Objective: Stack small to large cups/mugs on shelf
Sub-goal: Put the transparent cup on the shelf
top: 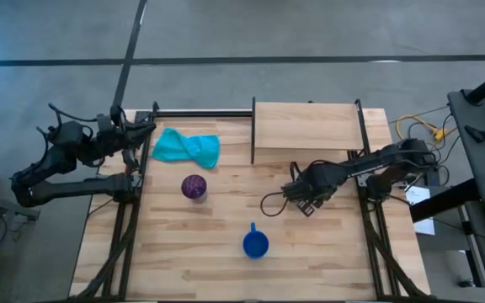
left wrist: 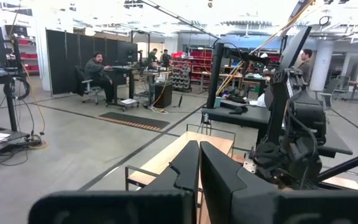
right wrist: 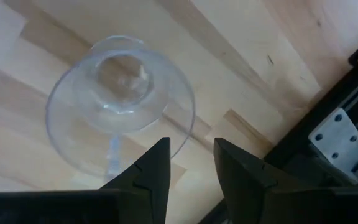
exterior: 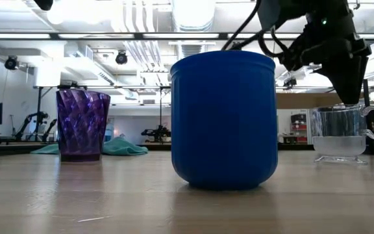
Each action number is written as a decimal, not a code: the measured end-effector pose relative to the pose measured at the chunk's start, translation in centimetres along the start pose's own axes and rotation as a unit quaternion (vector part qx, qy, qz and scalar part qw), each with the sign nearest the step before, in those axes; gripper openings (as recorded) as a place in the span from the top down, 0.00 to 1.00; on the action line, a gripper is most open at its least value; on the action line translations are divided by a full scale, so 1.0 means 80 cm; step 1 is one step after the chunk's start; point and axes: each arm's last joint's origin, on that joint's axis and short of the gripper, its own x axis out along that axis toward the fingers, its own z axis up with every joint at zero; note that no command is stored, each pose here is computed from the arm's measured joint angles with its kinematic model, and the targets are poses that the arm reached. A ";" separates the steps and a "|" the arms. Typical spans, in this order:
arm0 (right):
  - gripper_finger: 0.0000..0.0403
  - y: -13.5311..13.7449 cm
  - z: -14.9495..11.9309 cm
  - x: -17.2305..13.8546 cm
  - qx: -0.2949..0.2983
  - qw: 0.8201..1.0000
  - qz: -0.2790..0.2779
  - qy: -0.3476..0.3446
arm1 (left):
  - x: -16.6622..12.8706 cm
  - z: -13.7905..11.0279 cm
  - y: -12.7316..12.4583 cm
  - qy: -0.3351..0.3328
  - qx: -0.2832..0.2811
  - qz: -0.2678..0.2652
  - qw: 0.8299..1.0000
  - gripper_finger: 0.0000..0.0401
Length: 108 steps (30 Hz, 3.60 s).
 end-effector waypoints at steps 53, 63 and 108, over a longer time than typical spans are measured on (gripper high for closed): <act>0.98 -0.038 0.029 -0.029 -0.007 0.995 0.101 0.016 | 0.000 0.006 0.000 -0.024 0.000 -0.001 1.000 1.00; 0.98 -0.130 0.018 -0.114 0.078 0.988 0.101 -0.084 | 0.000 0.006 0.000 -0.026 -0.003 -0.001 1.000 1.00; 0.98 -0.327 0.043 -0.145 0.089 0.973 0.097 -0.191 | 0.007 0.011 -0.002 -0.041 -0.007 -0.002 0.999 1.00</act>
